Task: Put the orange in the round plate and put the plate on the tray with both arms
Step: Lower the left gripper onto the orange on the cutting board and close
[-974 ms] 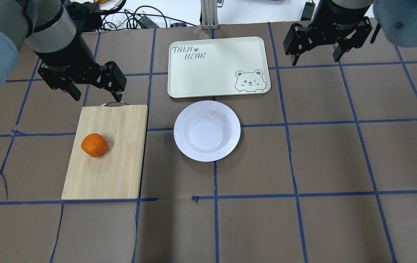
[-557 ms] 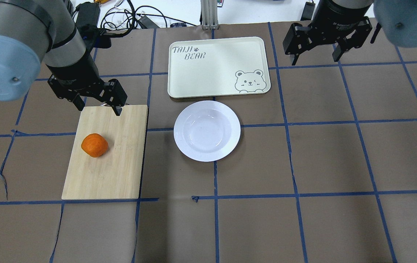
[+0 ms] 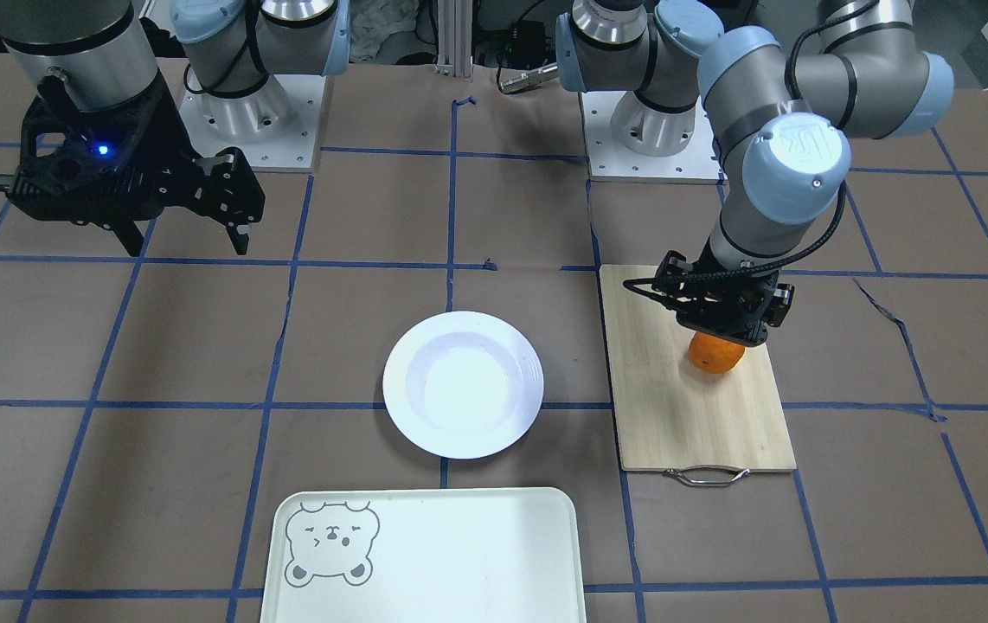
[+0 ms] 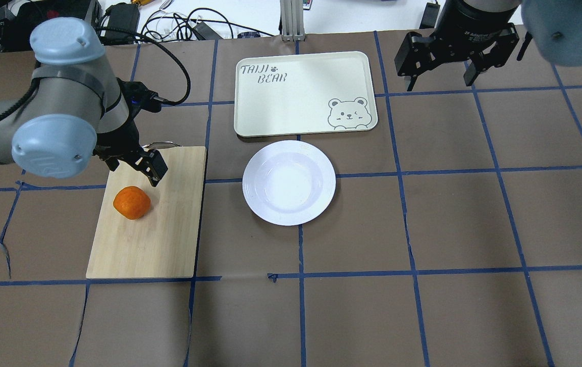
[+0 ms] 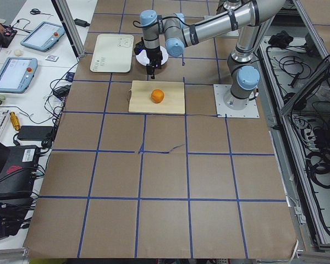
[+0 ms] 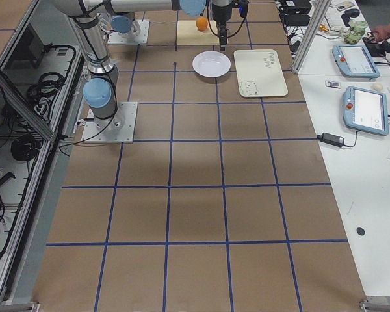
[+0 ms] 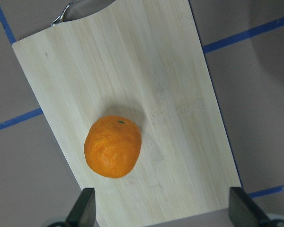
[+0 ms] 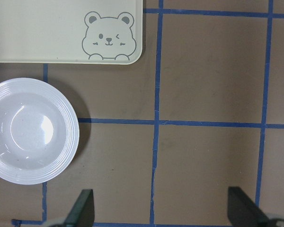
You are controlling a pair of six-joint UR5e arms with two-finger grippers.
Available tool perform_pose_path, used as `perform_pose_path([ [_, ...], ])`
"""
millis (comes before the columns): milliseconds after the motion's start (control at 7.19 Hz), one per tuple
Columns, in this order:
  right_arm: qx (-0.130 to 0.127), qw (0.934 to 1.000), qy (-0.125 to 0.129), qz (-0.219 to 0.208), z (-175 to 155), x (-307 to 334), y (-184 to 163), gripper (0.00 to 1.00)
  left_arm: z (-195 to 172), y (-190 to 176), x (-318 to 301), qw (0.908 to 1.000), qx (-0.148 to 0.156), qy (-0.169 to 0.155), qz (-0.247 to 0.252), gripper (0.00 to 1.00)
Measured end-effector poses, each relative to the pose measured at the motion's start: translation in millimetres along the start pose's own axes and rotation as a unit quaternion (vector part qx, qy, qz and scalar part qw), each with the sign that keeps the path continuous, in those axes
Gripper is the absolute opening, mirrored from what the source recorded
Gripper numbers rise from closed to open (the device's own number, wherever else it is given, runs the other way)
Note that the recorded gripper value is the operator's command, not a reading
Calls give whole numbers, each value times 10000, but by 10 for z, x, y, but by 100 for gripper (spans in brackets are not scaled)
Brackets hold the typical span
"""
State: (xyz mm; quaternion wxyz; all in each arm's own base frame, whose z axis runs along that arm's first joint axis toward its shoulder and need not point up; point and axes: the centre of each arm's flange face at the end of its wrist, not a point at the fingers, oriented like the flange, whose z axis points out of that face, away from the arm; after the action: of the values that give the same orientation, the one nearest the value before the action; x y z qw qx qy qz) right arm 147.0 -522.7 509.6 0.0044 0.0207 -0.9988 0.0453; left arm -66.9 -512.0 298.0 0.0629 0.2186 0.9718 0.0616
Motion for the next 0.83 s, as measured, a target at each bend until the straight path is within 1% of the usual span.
perform_pose_path([
  [139,2,10000,-1,22,0,-3,0,100,230,-48,-68,9996,55,-46,280,100],
  [278,1,10000,-2,36,0,-6,1,100,408,-83,-125,9984,44,-58,558,96],
  [417,0,10000,-2,45,0,-7,2,100,568,-75,-177,9966,-58,-38,818,96],
  [557,1,10000,-1,50,0,-5,1,100,719,-28,-239,9953,-199,10,944,96],
  [696,0,10000,-1,54,1,-4,1,100,829,28,-283,9948,-306,72,967,83],
  [835,-1,10000,-1,57,3,-5,2,100,923,86,-284,9945,-391,139,963,46],
])
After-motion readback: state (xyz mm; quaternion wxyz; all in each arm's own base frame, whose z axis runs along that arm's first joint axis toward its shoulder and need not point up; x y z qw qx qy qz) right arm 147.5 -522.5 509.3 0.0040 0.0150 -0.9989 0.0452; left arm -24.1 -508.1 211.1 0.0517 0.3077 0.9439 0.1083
